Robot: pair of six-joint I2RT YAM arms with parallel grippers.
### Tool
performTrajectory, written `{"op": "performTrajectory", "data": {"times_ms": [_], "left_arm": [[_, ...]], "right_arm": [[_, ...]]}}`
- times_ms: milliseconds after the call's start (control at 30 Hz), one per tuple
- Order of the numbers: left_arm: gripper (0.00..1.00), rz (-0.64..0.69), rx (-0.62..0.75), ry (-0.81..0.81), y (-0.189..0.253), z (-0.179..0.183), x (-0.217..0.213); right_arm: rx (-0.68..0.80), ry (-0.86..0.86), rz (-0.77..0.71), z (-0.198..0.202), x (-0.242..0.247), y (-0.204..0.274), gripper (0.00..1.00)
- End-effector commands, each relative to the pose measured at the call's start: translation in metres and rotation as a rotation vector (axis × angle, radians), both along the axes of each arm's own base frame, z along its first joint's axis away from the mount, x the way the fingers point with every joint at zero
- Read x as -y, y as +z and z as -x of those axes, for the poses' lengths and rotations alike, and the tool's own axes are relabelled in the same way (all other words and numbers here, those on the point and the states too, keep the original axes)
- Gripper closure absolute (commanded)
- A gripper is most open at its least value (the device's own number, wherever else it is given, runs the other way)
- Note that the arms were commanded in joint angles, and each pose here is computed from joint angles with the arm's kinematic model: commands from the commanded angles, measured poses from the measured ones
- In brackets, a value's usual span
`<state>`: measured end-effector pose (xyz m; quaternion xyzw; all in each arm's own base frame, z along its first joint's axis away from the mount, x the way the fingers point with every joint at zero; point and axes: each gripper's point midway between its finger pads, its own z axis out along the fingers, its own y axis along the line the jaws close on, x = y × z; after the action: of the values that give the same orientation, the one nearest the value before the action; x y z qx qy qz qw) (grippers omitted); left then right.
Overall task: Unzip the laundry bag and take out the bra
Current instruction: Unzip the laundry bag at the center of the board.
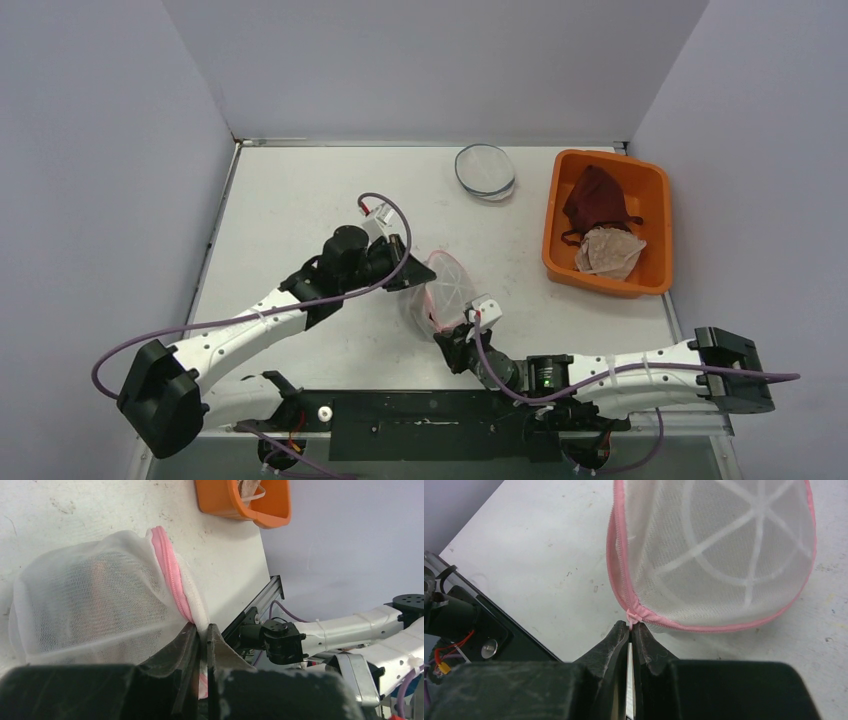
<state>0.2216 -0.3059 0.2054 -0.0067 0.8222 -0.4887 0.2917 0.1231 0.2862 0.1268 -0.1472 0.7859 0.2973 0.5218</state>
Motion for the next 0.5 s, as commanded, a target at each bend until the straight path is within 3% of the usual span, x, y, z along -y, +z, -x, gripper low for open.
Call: {"op": "performTrajectory", "data": {"times_ms": [0,100,200,267,367,467], "left_arm": [[1.0,0.0,0.06,-0.044,0.012,-0.009,0.009],[0.86,-0.041,0.016,-0.003,-0.012,-0.009,-0.001],[0.5,-0.051,-0.014,0.052,-0.029,-0.006,-0.015],[0.34,-0.056,-0.025,0.079,-0.035,-0.002,-0.024],[0.19,-0.107,-0.055,0.11,-0.045,0.007,-0.041],[0.13,-0.155,-0.07,0.144,-0.049,0.017,-0.058]], "right_arm": [[0.02,0.029,-0.143,0.004,-0.032,0.04,0.95],[0.013,-0.003,-0.124,0.0,-0.032,0.033,0.95],[0.001,-0.021,-0.109,-0.003,-0.03,0.026,0.95],[-0.006,-0.025,-0.107,-0.003,-0.03,0.023,0.95],[-0.011,-0.027,-0.105,-0.003,-0.03,0.02,0.95],[-0.013,-0.024,-0.108,-0.004,-0.032,0.02,0.95]]}}
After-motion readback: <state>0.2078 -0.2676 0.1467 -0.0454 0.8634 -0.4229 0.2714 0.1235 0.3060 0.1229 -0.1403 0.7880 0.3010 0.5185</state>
